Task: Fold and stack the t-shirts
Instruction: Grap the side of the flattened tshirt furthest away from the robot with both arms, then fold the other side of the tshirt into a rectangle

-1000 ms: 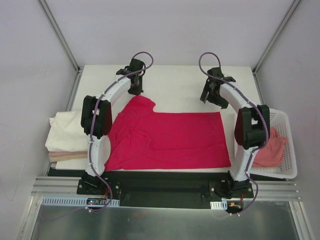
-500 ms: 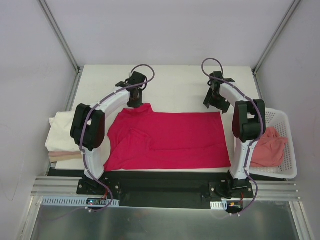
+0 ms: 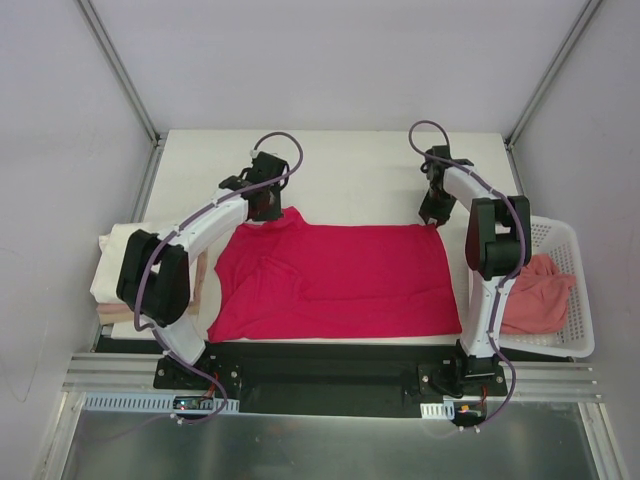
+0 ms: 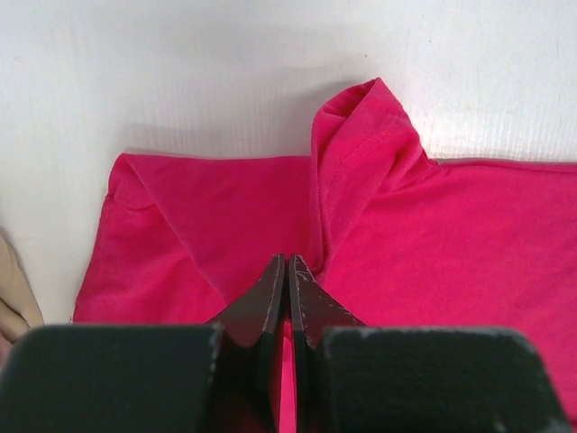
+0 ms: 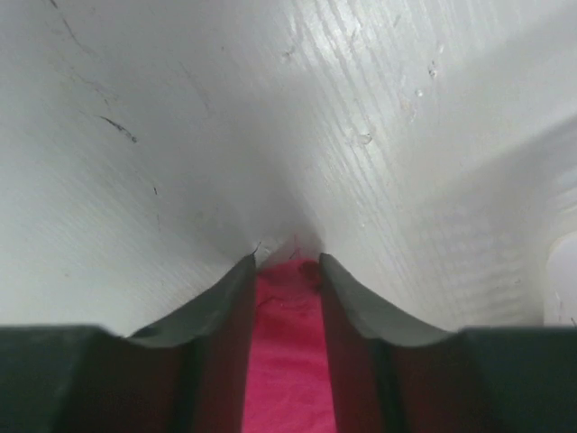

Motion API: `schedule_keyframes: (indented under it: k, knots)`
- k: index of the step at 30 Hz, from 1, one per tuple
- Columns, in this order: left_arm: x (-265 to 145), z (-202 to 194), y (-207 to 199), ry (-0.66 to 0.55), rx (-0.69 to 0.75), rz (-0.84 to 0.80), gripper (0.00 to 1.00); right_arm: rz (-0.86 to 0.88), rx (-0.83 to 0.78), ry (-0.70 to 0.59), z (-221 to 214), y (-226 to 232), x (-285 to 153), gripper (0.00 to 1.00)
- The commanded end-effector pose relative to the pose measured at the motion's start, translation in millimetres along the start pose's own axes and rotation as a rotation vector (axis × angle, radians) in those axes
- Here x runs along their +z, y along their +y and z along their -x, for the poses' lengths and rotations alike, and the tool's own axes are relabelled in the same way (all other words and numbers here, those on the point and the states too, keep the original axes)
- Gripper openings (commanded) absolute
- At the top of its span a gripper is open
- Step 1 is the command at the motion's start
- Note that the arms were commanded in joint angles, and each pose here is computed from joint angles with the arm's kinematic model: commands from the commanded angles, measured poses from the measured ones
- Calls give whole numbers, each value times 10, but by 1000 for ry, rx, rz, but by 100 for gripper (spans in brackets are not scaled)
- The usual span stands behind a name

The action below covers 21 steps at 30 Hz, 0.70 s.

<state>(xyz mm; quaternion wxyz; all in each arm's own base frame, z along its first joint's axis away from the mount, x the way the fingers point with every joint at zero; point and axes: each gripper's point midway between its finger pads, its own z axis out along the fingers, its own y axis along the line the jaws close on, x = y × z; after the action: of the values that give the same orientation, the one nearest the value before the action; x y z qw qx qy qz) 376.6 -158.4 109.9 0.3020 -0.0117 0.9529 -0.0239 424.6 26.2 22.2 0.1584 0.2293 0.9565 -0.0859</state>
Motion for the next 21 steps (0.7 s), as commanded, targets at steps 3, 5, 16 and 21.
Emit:
schedule_keyframes:
  k: [3,5,16,21]
  knots:
    - [-214,64,-12,-64,-34,-14,0,-3,-10,3,-57,-56,-34,20]
    - [-253,50,-18,-69,-35,-19,0,-13,-20,-10,-35,-87,-57,11]
    - [-563,-224,29,-91,-77,-58,0,117,-142,-126,-55,30,-441,1]
    - [-775,-423,47,-115,-98,-95,0,128,-145,-160,-164,-81,-649,0]
